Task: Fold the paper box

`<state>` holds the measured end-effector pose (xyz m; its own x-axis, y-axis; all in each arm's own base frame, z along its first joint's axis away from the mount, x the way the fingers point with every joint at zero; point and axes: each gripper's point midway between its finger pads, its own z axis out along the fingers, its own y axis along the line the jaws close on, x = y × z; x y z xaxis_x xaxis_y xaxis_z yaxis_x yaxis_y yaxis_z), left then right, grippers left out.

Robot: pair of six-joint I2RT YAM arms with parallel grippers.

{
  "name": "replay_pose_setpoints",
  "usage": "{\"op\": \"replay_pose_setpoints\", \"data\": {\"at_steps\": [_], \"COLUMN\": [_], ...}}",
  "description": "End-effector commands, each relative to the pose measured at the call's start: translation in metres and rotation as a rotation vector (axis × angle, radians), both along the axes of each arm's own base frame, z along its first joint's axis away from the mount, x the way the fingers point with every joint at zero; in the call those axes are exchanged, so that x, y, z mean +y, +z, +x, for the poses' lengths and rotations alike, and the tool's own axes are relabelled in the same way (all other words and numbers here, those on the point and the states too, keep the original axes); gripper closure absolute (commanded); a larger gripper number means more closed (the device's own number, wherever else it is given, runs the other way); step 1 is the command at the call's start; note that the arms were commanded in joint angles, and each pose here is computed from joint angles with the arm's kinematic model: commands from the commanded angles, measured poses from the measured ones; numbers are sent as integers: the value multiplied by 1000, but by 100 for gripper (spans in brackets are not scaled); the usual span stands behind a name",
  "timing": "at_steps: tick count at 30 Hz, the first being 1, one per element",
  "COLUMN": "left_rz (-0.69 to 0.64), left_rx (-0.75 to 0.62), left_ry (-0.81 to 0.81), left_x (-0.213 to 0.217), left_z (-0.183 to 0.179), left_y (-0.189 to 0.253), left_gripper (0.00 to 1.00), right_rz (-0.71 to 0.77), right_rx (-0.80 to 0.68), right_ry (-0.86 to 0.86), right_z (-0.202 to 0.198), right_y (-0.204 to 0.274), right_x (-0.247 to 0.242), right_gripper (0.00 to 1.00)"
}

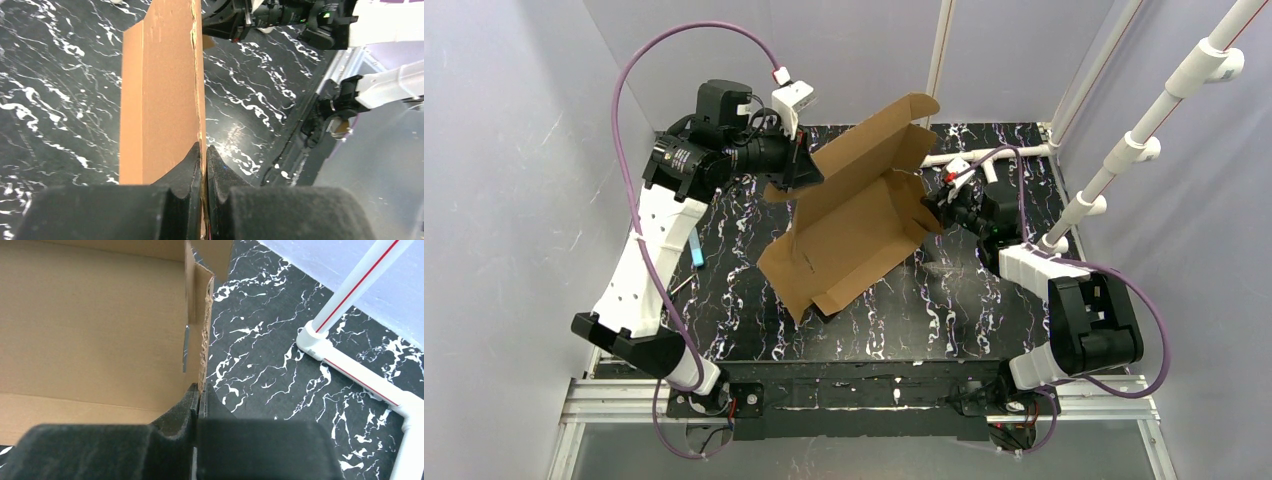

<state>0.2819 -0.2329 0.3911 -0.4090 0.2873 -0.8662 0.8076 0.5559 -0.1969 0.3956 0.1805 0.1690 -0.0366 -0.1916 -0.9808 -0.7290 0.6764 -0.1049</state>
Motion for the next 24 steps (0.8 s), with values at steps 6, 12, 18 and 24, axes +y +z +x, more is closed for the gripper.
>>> {"op": "replay_pose_setpoints", "data": {"at_steps": [6, 12, 18, 24], "left_rz": [-142, -149, -171, -177], "left_rx": [187, 281, 324, 336], "left_ry": [-30, 74, 33, 31], "left_x": [-18, -14, -16, -17], "left_z": [-26, -25, -41, -42], "left_y": [1, -9, -16, -19], "left_gripper": [100, 100, 100, 100], "right_rz": [37, -9, -53, -82], "right_rx": [-166, -158, -138, -118], "right_ry": [26, 61, 142, 187], "right_z": [-12, -25, -39, -49], "right_y": [18, 0, -13, -17], "right_x": [3, 2, 7, 9], "right_gripper": [99, 99, 97, 91]}}
